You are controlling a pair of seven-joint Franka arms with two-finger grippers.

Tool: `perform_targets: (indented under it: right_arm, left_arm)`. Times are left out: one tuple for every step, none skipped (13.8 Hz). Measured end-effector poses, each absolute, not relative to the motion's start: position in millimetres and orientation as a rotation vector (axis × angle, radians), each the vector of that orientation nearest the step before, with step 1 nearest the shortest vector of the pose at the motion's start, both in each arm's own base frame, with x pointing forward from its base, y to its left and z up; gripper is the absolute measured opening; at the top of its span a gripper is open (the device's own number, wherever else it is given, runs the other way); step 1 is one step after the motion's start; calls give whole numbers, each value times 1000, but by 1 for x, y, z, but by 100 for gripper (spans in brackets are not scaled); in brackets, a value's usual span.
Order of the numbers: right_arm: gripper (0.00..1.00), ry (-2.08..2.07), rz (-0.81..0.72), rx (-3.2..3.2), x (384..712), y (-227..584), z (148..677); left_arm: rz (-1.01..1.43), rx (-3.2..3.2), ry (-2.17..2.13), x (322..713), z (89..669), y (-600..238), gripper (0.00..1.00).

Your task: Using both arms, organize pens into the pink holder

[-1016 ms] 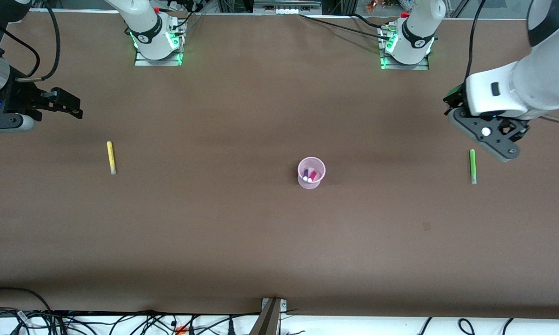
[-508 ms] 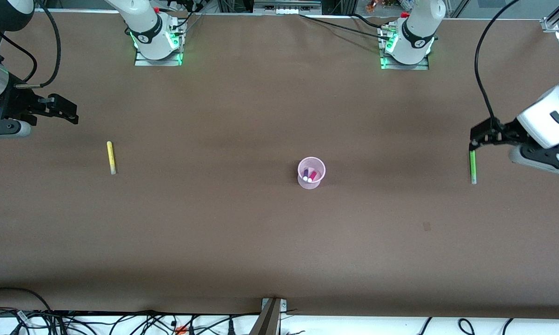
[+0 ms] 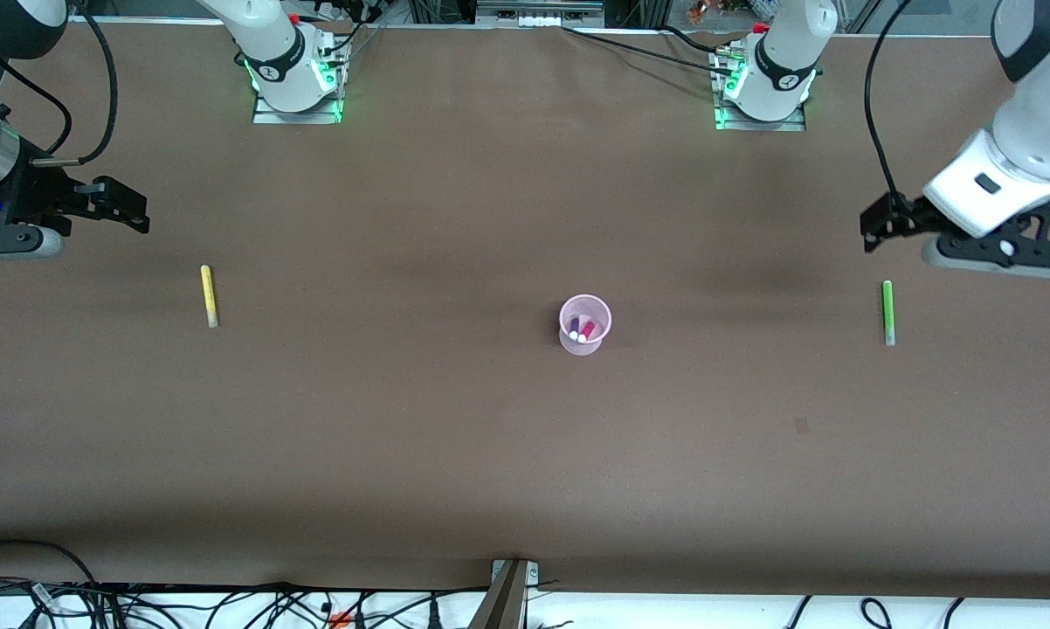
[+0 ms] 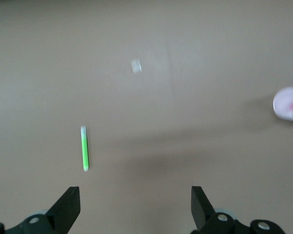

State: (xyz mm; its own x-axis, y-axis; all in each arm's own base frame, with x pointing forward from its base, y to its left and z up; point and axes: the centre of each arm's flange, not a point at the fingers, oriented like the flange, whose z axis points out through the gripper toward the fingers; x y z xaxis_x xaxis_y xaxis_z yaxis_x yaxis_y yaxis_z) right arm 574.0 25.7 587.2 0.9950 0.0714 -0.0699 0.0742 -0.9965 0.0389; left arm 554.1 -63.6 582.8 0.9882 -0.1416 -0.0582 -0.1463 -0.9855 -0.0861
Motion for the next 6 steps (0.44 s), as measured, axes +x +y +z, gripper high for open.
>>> perform_targets:
  right_arm:
    - [100, 113, -106, 3096, 574, 26, 587]
    - [100, 113, -106, 3096, 574, 26, 587]
    - [100, 114, -106, 3096, 574, 26, 587]
    - [100, 114, -106, 3096, 574, 26, 587]
    - [100, 114, -106, 3096, 574, 26, 587]
    - [100, 114, -106, 3096, 574, 26, 587]
  left_arm:
    - [97, -3040, 220, 548, 588, -64, 100]
    - [90, -3046, 212, 546, 592, -61, 100]
    - [68, -3060, 197, 548, 593, -57, 100]
    - [42, -3068, 184, 552, 592, -52, 100]
    - [35, -3072, 178, 554, 591, -50, 100]
    - [37, -3073, 177, 555, 590, -50, 100]
